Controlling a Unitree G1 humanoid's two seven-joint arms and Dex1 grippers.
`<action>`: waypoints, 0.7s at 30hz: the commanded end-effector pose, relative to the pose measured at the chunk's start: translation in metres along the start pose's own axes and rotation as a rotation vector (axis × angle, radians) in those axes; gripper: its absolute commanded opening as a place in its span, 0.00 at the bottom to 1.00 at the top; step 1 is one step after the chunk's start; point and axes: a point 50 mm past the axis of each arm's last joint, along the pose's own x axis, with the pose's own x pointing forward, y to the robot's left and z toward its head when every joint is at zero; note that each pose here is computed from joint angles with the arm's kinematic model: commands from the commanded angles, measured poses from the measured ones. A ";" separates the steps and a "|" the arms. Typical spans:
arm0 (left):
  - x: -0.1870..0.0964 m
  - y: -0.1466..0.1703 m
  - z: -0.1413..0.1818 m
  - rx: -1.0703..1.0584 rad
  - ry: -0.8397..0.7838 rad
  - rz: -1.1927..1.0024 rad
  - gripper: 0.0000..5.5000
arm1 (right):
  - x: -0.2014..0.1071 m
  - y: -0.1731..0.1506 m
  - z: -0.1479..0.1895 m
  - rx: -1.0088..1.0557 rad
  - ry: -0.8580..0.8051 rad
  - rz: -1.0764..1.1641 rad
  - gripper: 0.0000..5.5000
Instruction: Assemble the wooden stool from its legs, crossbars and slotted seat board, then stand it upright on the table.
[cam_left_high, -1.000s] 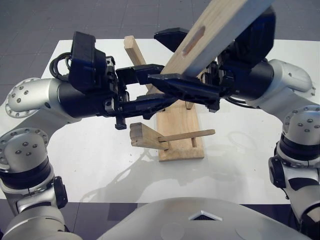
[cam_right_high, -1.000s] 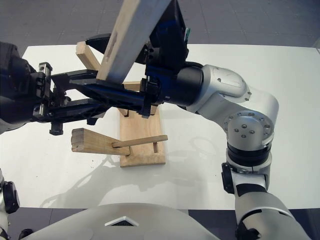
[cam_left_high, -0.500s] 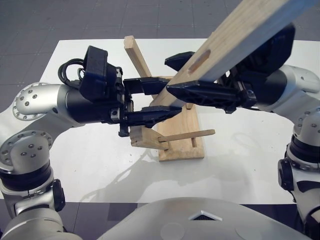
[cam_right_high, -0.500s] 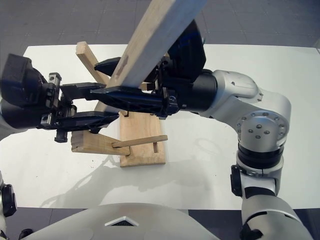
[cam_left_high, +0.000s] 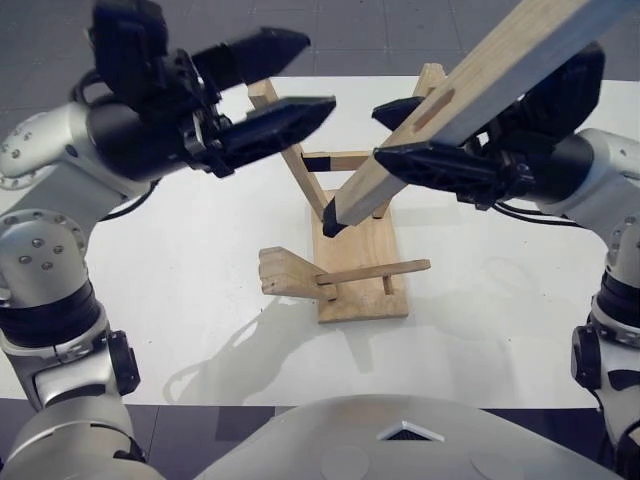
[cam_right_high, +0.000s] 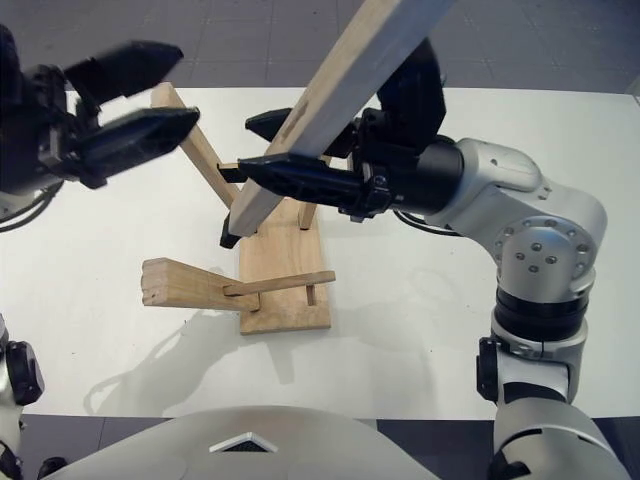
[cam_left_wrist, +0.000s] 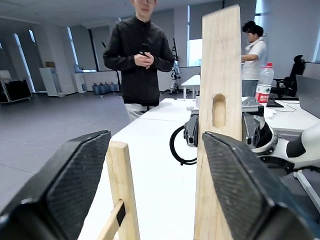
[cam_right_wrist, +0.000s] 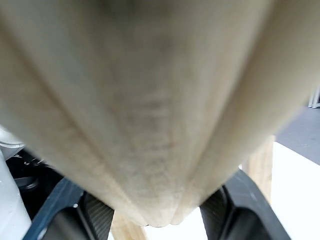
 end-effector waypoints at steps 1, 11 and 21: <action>-0.023 0.004 0.017 0.057 -0.035 0.103 0.72 | -0.022 0.001 0.016 -0.084 0.004 -0.076 0.37; -0.105 -0.019 -0.033 0.010 0.218 0.229 0.72 | -0.110 0.024 0.006 -0.092 0.173 -0.287 0.37; -0.096 -0.003 -0.132 0.048 0.662 0.339 0.72 | -0.134 0.016 -0.057 -0.015 0.411 -0.218 0.37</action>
